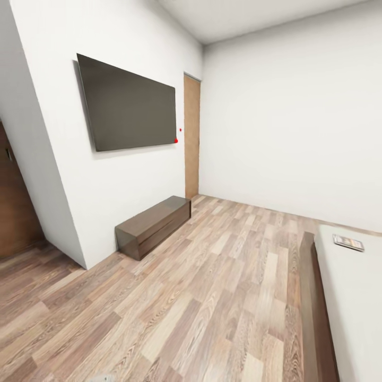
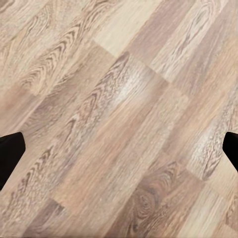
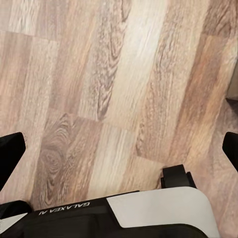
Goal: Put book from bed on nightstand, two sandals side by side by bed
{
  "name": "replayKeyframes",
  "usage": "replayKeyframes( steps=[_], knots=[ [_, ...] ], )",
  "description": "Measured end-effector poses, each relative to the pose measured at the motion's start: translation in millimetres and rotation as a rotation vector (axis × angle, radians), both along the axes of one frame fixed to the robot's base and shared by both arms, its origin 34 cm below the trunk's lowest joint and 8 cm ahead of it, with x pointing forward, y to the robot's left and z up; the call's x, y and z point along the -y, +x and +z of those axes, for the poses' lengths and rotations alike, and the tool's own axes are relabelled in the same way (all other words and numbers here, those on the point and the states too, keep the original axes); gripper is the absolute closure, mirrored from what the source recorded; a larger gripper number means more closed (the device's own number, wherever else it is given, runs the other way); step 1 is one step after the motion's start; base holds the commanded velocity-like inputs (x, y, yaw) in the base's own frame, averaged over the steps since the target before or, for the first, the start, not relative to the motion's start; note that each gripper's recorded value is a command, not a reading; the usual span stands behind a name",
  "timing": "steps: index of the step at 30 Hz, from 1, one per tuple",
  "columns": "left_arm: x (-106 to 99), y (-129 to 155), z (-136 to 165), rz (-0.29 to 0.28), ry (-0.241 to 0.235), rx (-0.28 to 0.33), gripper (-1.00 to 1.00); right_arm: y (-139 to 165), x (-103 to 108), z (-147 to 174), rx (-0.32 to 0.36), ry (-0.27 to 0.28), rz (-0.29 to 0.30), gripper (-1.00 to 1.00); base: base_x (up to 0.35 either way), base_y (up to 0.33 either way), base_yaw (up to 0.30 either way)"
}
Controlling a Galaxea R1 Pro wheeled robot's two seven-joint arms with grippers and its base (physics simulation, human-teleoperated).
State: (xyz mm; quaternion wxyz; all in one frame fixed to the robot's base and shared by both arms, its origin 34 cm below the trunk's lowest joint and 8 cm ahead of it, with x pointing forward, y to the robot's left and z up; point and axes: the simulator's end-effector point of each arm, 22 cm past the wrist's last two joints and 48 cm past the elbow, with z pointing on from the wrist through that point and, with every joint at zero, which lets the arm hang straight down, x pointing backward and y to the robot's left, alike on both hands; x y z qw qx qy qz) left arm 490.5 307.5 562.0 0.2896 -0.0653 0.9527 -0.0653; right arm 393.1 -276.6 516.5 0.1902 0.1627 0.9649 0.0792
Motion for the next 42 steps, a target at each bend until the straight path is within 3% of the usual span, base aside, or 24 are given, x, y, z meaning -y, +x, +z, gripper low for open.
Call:
replayKeyframes(
  steps=[15,42],
  knots=[
    [-0.1,-0.6,18.1,0.002,0.0,-0.001,-1.0,-0.5,0.4,18.3,-0.001,-0.001,-0.001,-1.0,0.0,0.0,0.259],
    [-0.2,-10.4,6.9,0.005,-0.002,-0.033,-1.0,-11.9,0.7,10.1,-0.034,-0.003,-0.001,-1.0,0.0,0.0,0.007]
  ],
)
